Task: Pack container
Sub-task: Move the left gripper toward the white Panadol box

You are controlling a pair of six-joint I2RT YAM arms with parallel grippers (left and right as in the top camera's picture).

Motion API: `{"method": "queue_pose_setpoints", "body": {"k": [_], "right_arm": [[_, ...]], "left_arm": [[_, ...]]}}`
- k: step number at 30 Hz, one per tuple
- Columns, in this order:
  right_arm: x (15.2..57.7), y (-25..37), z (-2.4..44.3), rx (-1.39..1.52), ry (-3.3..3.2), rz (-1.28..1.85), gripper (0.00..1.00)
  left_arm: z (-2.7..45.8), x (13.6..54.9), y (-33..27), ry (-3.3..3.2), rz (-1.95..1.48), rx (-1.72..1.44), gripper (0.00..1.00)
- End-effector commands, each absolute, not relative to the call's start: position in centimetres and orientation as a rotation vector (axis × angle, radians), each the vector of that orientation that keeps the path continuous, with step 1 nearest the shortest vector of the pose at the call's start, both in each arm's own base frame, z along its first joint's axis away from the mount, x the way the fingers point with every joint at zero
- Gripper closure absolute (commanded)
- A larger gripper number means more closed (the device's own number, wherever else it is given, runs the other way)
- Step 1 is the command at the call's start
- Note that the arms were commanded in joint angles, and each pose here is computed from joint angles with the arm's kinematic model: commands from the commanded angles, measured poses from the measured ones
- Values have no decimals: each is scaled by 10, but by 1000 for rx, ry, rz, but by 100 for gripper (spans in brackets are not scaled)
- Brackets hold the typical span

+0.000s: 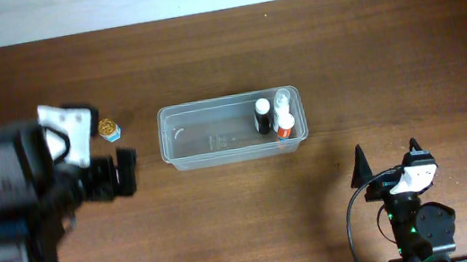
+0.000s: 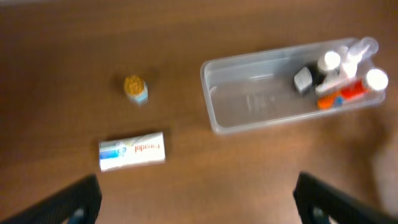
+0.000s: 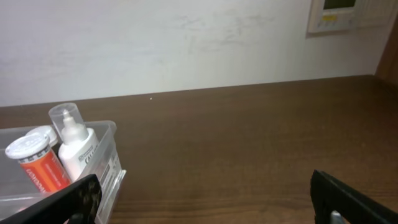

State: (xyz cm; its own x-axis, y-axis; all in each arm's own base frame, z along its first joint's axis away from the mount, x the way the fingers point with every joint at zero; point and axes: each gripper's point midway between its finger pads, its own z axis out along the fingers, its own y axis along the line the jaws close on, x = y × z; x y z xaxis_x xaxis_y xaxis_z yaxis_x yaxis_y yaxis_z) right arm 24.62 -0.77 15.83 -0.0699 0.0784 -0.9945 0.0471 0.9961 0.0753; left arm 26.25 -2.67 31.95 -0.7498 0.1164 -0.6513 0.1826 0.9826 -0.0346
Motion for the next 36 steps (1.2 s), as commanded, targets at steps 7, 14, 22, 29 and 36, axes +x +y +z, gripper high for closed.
{"method": "queue_pose_setpoints", "body": {"k": [7,14,22,29,36], "right_arm": [[246,-10,156,105,1645,18,2],[246,-10,156,105,1645,18,2],[246,-10,156,105,1645,18,2],[246,-10,156,105,1645,18,2],[246,-10,156,104,1645,18,2]], "left_arm": [[311,297,-41,2588,-268,216,1],[285,315,-35,2682,-245,151,1],[242,332,11,2795,-198,-568,1],[207,326,72,2771,-181,-1084,0],[166,307,106,2725,-192,-1352,0]]}}
